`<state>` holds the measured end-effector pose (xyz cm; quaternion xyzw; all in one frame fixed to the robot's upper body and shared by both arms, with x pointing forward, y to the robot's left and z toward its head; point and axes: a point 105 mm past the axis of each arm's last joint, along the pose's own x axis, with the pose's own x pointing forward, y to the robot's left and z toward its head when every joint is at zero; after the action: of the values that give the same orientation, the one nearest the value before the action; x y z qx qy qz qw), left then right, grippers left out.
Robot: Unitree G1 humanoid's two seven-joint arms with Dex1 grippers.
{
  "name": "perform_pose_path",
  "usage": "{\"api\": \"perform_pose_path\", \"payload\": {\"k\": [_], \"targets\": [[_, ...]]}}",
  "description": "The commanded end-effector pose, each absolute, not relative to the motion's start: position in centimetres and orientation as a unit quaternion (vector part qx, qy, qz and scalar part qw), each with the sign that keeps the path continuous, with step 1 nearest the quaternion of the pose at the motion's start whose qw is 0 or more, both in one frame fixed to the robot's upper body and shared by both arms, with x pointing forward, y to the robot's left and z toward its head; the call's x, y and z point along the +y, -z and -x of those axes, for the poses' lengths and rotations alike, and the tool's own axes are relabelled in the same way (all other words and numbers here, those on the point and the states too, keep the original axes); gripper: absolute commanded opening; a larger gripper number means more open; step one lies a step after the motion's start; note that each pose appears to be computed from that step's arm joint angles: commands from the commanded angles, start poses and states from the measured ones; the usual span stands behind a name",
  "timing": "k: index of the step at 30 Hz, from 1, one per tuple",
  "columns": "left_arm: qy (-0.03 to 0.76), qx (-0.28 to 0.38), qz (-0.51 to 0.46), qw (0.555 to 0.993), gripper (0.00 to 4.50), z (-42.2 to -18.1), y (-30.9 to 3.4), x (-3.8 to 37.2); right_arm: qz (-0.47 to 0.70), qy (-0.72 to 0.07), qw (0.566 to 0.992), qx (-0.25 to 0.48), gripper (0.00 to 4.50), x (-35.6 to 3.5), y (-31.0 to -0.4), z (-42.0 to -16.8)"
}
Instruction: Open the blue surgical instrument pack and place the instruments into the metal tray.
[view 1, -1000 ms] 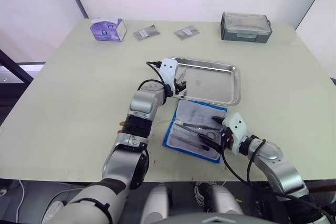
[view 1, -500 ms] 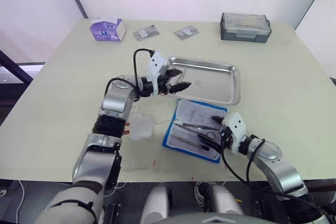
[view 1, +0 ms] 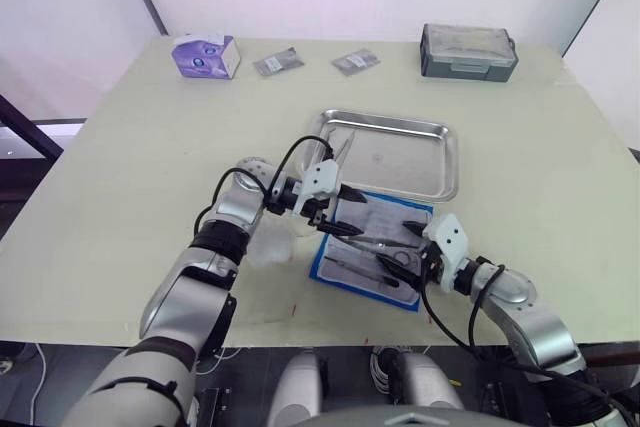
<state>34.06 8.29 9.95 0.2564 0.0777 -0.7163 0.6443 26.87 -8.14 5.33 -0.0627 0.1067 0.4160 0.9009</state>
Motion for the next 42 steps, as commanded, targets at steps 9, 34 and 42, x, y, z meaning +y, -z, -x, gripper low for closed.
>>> {"api": "perform_pose_path", "payload": {"k": [9, 34, 42], "targets": [[0.725, 0.082, -0.293, 0.618, 3.38, -34.0, -8.7, 8.0, 0.062, -0.395, 0.896, 0.191, 4.5, -9.5, -1.4, -25.5], [0.728, 0.093, -0.24, 0.635, 0.06, -34.8, -10.1, 8.3, 0.058, -0.395, 0.897, 0.192, 4.5, -9.1, -1.4, -25.2], [0.738, 0.068, -0.222, 0.634, 2.27, -34.5, -10.9, 8.4, 0.057, -0.395, 0.896, 0.192, 4.5, -9.1, -1.4, -25.2]]}}
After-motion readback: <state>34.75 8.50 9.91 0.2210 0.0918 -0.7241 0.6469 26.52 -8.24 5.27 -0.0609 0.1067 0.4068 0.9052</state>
